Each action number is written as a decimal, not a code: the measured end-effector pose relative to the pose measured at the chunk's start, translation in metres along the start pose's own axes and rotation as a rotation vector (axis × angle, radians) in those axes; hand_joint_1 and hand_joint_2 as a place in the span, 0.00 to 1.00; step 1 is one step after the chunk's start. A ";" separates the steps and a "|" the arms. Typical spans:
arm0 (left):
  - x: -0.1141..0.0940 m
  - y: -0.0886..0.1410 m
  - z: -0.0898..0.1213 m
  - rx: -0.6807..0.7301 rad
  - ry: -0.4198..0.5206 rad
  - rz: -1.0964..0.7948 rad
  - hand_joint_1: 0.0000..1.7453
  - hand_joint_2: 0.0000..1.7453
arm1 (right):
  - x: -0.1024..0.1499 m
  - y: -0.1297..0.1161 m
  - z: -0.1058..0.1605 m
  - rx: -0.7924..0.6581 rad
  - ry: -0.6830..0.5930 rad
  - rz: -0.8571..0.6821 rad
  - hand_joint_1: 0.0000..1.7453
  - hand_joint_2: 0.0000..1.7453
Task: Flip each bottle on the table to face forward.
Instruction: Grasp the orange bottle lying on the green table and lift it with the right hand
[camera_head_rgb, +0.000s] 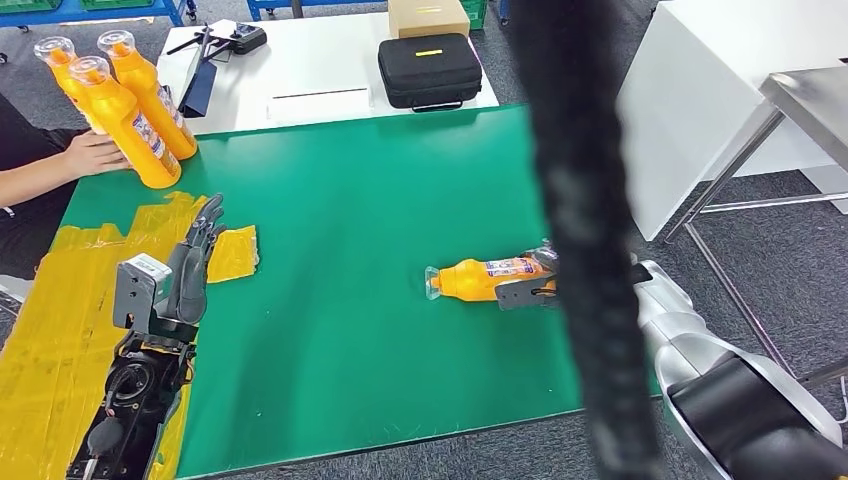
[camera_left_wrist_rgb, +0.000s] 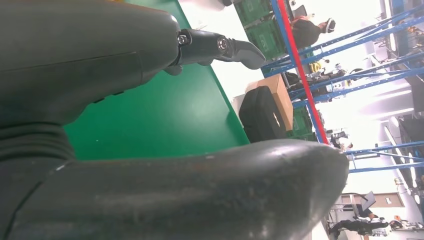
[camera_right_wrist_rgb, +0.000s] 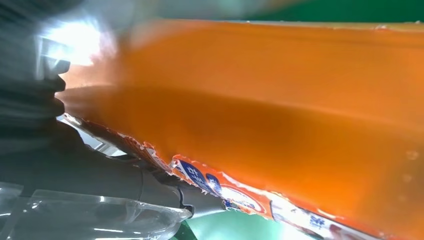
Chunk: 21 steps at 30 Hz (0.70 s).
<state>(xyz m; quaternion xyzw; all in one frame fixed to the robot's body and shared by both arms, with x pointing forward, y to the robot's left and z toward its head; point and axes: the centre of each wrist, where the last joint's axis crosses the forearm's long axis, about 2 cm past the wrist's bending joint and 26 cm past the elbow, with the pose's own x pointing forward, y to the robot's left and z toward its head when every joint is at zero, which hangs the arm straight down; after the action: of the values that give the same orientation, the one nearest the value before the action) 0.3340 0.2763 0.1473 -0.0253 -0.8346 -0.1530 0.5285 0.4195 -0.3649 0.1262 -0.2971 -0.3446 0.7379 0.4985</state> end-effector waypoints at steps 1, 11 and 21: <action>0.000 0.000 0.000 0.000 0.000 0.001 0.00 0.00 | 0.000 0.000 0.000 0.000 0.000 0.000 1.00 1.00; 0.003 0.001 -0.009 -0.019 0.021 0.096 0.00 0.50 | 0.000 0.009 0.001 -0.072 -0.009 -0.118 1.00 1.00; -0.010 0.001 0.017 0.014 0.033 0.719 0.00 1.00 | 0.026 -0.010 0.017 -0.421 -0.411 -0.799 1.00 1.00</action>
<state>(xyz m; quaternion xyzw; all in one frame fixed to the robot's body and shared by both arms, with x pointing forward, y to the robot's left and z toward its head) 0.3240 0.2828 0.1314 -0.3114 -0.7648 0.0480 0.5620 0.4033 -0.3416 0.1416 -0.0841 -0.6642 0.4469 0.5933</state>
